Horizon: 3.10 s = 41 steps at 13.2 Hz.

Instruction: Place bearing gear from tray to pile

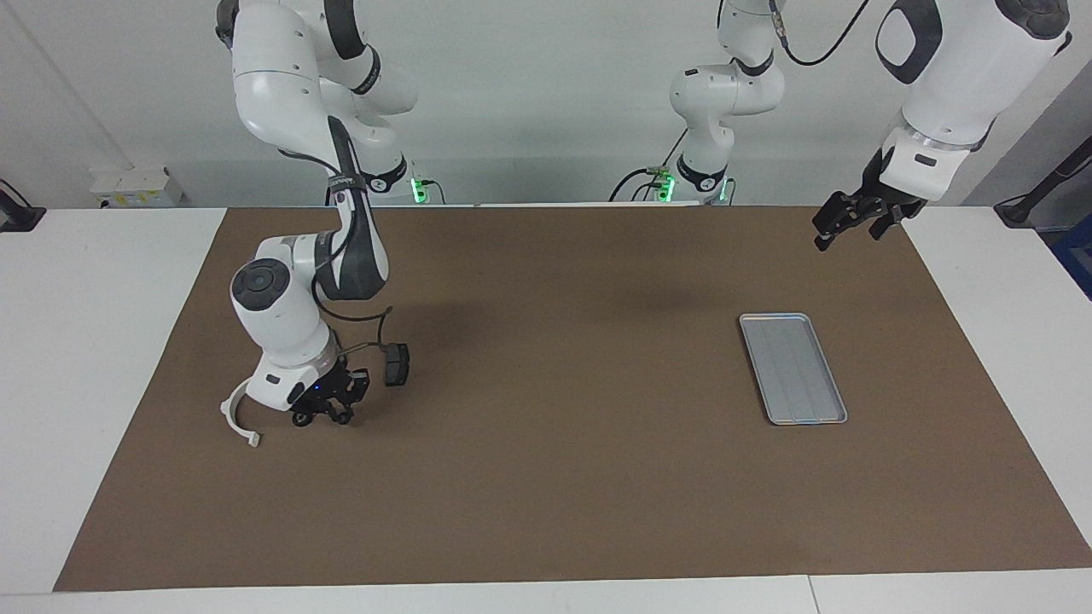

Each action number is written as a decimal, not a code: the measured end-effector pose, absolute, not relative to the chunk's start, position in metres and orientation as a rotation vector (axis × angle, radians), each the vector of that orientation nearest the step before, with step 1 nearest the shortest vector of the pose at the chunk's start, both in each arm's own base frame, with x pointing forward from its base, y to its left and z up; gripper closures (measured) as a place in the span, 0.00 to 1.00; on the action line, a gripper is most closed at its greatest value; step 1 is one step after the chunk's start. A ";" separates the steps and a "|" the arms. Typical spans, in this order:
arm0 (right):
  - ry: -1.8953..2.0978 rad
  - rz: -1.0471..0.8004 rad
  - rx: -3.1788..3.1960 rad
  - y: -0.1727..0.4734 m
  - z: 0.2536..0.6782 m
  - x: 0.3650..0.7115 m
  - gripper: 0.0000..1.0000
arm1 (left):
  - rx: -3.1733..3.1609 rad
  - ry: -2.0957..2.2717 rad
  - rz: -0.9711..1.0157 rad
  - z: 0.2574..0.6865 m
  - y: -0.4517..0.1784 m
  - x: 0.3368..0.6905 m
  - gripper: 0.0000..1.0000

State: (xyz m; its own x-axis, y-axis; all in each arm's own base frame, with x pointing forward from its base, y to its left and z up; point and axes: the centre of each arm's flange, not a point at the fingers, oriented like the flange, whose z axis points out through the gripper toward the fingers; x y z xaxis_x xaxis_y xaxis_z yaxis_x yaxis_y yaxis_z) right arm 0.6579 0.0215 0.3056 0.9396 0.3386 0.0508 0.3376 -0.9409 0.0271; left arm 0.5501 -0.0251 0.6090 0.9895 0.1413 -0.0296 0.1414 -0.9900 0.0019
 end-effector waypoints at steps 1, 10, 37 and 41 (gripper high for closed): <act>0.537 0.082 3.077 0.021 0.303 0.657 0.76 | 3.129 0.224 -0.046 0.609 -0.025 0.550 0.00; 0.535 0.053 3.081 0.019 0.292 0.650 0.76 | 3.129 0.224 -0.046 0.609 -0.025 0.550 0.00; 0.013 0.088 3.135 -0.010 0.637 0.579 0.00 | 3.129 0.224 -0.046 0.609 -0.025 0.550 0.00; -0.039 0.125 3.131 -0.020 0.658 0.557 0.00 | 3.129 0.224 -0.046 0.609 -0.025 0.550 0.00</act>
State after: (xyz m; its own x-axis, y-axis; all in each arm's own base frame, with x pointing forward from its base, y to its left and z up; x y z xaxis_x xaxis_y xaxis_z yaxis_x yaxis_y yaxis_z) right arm 0.5570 -0.0202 0.6579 0.9965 -0.0244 0.0799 -0.0250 -0.9997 0.0065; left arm 0.5501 -0.0247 0.6090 0.9894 0.1421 -0.0296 0.1422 -0.9898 0.0019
